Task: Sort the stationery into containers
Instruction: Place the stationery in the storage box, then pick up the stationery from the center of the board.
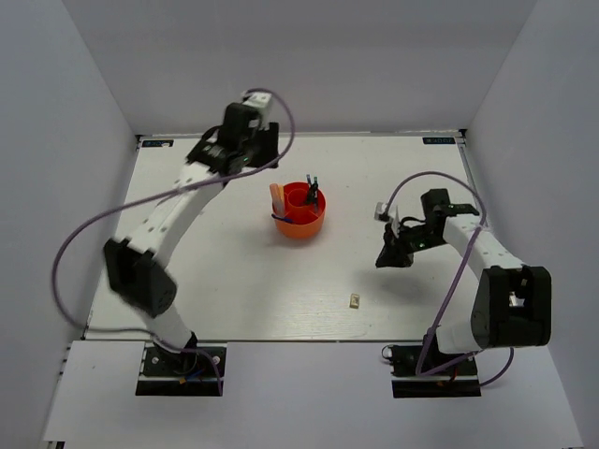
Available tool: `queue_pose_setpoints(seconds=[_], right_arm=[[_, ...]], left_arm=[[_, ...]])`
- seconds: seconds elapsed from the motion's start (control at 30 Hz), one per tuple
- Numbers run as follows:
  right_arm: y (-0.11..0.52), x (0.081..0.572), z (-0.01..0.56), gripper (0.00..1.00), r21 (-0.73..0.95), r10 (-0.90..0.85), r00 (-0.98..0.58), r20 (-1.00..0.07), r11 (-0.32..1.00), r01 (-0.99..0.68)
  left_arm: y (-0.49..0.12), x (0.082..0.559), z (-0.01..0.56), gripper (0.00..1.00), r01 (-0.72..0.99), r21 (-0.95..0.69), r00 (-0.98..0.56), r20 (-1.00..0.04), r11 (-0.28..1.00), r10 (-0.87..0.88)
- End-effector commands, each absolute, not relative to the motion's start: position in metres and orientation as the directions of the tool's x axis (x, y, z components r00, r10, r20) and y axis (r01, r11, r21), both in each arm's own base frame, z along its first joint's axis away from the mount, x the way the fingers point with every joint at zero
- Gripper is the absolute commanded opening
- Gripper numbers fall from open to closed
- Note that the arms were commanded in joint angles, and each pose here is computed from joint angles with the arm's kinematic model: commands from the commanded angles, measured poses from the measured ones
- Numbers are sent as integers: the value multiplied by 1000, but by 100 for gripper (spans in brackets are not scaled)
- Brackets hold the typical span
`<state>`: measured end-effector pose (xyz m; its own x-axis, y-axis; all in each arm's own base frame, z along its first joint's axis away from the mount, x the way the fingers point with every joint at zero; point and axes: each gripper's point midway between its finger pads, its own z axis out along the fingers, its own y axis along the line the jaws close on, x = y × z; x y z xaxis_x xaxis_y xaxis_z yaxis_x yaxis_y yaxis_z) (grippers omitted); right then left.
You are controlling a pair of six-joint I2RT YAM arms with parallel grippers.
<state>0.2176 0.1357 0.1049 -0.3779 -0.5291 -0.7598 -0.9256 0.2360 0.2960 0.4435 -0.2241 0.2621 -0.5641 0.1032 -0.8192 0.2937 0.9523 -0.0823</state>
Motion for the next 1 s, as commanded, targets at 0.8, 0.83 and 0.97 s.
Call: queue_pose_setpoints(seconds=[0.8,0.83,0.97], right_arm=[[174,154,54,63,-306,-467,693,-549,-659,-687],[179,156,52,61,-315,-451,714,-536,-678,-665],[184,161,44,58,-311,-403,778,-482,-751,-582]], left_arm=[[-70,195,121,91,-3,-258,-723,-667,966,-180],[-70,194,120,91,-4,-261,-727,-662,965,-182],[-70,190,116,91,-3,-260,-739,-650,966,-177]])
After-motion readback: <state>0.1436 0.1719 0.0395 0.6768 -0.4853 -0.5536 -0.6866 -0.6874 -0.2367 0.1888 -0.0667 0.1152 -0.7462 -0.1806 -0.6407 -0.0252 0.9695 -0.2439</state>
